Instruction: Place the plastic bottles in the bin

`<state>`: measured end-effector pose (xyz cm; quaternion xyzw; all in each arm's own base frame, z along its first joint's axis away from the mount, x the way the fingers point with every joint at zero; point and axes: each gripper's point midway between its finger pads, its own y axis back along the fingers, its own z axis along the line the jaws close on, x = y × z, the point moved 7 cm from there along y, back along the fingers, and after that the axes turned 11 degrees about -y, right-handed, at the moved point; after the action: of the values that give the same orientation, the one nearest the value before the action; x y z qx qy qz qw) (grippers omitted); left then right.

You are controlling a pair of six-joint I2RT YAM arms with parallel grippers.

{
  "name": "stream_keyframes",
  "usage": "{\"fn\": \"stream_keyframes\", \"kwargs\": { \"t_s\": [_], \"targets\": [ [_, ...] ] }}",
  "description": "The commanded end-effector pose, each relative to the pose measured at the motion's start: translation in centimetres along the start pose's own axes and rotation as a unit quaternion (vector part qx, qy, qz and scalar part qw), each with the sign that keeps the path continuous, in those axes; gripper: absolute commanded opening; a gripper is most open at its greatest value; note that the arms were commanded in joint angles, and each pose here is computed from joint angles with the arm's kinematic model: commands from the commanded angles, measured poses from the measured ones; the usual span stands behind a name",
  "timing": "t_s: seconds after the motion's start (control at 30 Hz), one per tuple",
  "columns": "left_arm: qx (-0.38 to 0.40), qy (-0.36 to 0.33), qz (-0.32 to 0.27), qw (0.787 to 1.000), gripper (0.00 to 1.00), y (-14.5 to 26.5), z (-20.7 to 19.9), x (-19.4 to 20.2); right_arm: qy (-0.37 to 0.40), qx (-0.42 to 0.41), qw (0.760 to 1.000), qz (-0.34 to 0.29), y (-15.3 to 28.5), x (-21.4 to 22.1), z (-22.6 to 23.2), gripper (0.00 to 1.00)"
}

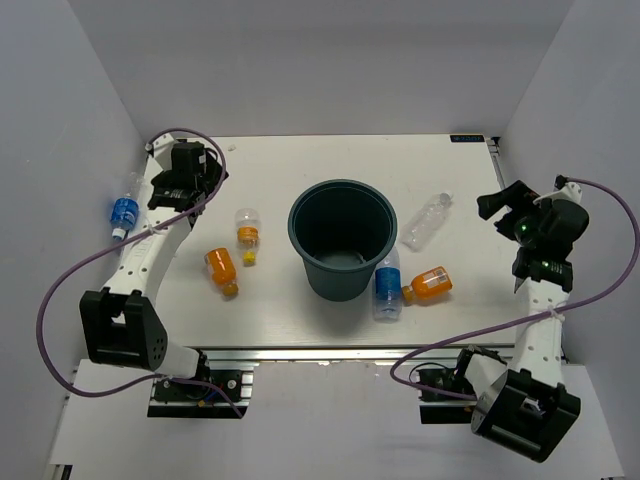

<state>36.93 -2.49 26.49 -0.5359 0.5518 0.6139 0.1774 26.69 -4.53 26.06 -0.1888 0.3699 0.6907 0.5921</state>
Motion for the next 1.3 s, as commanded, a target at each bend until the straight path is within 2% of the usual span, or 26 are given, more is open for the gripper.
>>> {"fn": "stream_keyframes", "kwargs": {
  "t_s": [0.0,0.1,0.17,0.3,0.43,0.7,0.83,0.97,1.13,1.27],
  "targets": [
    [0.02,-0.004,-0.017,1.0,0.98,0.1,-0.3,-0.7,-0.008,-0.027,0.999,-0.017,1.3,-0.6,1.6,0.89],
    [0.008,-0.015,-0.011,1.0,0.98,-0.5,-0.3,-1.1,-0.044,-0.016,0.998,-0.03,1.6,0.3,1.0,0.89],
    [0.007,-0.017,-0.008,1.0,0.98,-0.8,-0.1,-1.1,-0.039,-0.041,0.998,-0.008,1.8,1.4,1.0,0.89],
    [-0.001,-0.018,-0.014,1.0,0.98,-0.8,0.7,-0.5,-0.03,-0.033,0.999,0.012,2.4,2.0,1.0,0.89],
    [0.017,-0.025,0.001,1.0,0.98,-1.1,0.6,0.8,-0.027,0.065,0.998,0.005,4.2,3.3,-0.6,0.89],
    [0.028,-0.03,0.035,0.999,0.98,-2.3,0.0,2.1,-0.086,0.092,0.991,0.036,4.0,8.3,-1.9,0.89],
    [0.023,-0.029,0.035,0.999,0.98,-2.0,0.3,2.2,-0.082,0.147,0.984,0.05,2.4,10.7,-2.5,0.89],
    [0.014,-0.027,0.025,0.999,0.98,-1.5,0.7,1.9,-0.088,0.176,0.976,0.094,1.1,14.2,-1.9,0.89],
    [0.009,-0.024,0.015,1.0,0.98,-1.1,0.9,1.5,-0.103,0.247,0.96,0.079,0.9,15.6,-3.1,0.89],
    [0.008,-0.023,0.014,1.0,0.98,-1.1,0.9,1.5,-0.09,0.264,0.958,0.066,1.3,15.4,-3.4,0.89]
  ]
}}
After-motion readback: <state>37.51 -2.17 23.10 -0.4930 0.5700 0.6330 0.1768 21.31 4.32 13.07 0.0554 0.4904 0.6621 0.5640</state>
